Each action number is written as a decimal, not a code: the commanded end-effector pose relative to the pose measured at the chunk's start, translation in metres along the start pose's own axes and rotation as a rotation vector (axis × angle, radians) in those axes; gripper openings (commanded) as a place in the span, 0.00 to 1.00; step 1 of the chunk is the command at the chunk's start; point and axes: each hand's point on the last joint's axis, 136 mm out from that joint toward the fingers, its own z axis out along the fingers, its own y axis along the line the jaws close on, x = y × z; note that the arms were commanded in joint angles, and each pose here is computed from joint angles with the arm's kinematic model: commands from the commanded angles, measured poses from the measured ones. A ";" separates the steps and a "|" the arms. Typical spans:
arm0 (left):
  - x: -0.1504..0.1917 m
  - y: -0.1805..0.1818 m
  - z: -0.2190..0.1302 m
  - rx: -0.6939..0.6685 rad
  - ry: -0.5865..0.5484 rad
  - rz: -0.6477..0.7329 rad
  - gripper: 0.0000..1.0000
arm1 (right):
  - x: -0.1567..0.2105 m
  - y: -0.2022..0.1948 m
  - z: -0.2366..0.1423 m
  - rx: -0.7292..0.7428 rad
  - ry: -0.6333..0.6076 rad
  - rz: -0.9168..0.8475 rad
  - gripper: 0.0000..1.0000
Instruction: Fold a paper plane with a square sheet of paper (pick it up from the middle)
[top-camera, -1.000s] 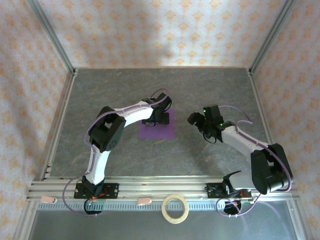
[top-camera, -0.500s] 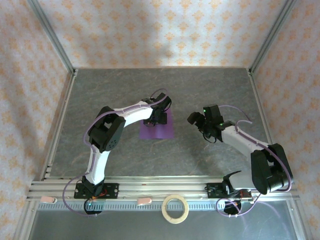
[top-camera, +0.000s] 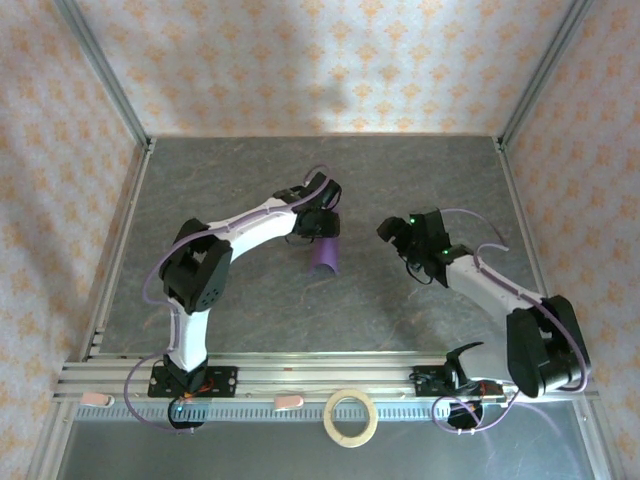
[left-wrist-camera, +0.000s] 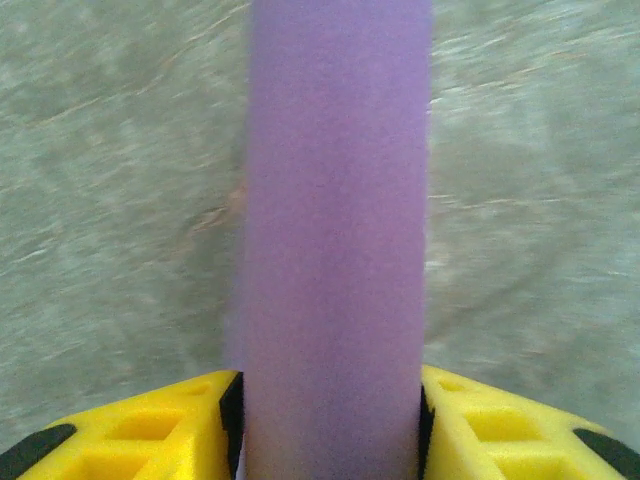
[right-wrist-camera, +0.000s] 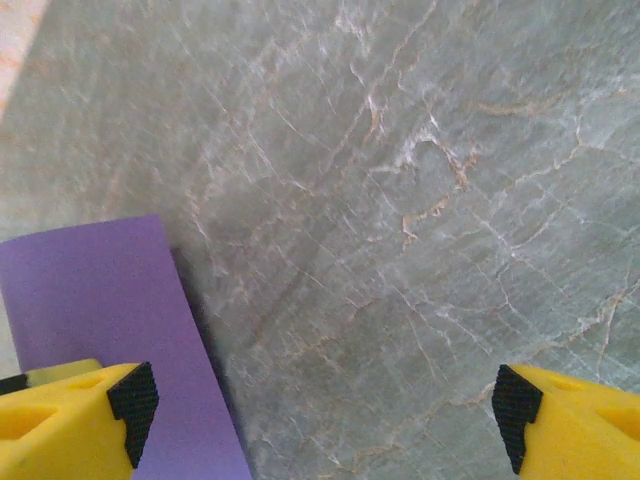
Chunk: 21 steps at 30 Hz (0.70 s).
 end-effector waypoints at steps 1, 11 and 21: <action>-0.012 -0.042 -0.018 0.209 -0.014 -0.019 0.48 | -0.021 0.001 -0.011 -0.035 -0.123 0.055 0.90; -0.009 -0.073 -0.033 0.565 0.012 -0.170 0.48 | -0.018 0.025 -0.022 -0.201 -0.086 0.033 0.89; 0.012 -0.035 0.004 0.564 0.038 -0.291 0.47 | -0.001 0.040 -0.011 -0.271 0.028 0.007 0.85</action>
